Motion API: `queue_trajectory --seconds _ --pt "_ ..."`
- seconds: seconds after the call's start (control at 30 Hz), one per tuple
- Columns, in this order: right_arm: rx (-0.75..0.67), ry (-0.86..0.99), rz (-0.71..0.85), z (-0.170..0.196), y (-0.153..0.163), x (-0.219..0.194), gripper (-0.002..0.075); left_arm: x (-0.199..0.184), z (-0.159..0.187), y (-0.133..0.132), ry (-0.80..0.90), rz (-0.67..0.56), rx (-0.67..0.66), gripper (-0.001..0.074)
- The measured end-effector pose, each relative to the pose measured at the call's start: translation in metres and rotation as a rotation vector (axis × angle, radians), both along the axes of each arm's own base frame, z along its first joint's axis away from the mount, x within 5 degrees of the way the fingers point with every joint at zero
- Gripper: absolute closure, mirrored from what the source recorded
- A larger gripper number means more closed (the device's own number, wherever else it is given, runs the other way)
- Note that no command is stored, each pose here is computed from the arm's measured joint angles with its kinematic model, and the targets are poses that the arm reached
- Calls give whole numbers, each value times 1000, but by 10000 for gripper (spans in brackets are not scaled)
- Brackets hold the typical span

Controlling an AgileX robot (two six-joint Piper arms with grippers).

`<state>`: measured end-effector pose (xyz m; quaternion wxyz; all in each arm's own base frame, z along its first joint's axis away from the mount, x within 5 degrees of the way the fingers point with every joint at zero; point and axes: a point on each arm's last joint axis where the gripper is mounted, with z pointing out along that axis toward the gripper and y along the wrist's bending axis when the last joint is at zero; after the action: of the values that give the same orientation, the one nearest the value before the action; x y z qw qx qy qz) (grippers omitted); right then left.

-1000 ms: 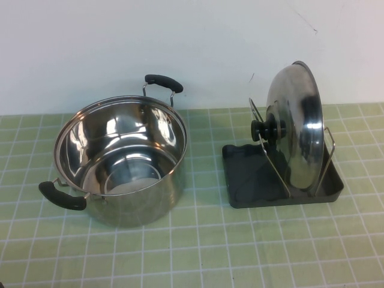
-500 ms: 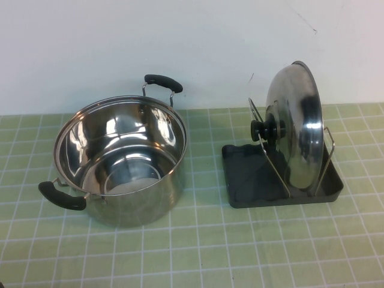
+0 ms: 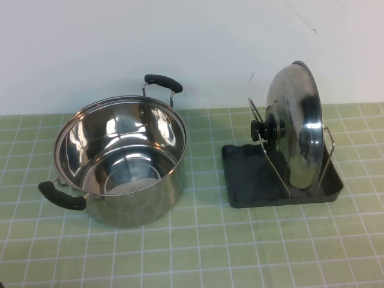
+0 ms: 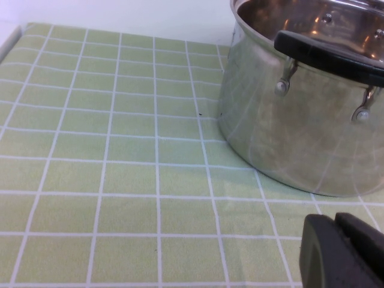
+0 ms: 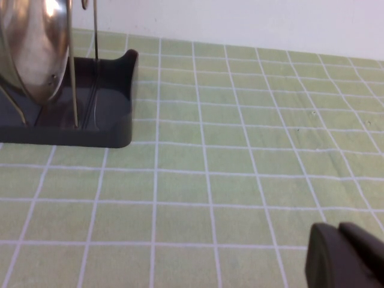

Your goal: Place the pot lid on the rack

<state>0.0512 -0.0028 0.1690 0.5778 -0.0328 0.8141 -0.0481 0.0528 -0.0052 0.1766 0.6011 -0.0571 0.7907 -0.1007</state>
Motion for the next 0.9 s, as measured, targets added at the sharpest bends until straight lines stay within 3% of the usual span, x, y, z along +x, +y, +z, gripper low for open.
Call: queue_trajectory --seconds 0.9 --pt "-2 0 -1 0 0 0 727 0 0 0 0 9 1 737"
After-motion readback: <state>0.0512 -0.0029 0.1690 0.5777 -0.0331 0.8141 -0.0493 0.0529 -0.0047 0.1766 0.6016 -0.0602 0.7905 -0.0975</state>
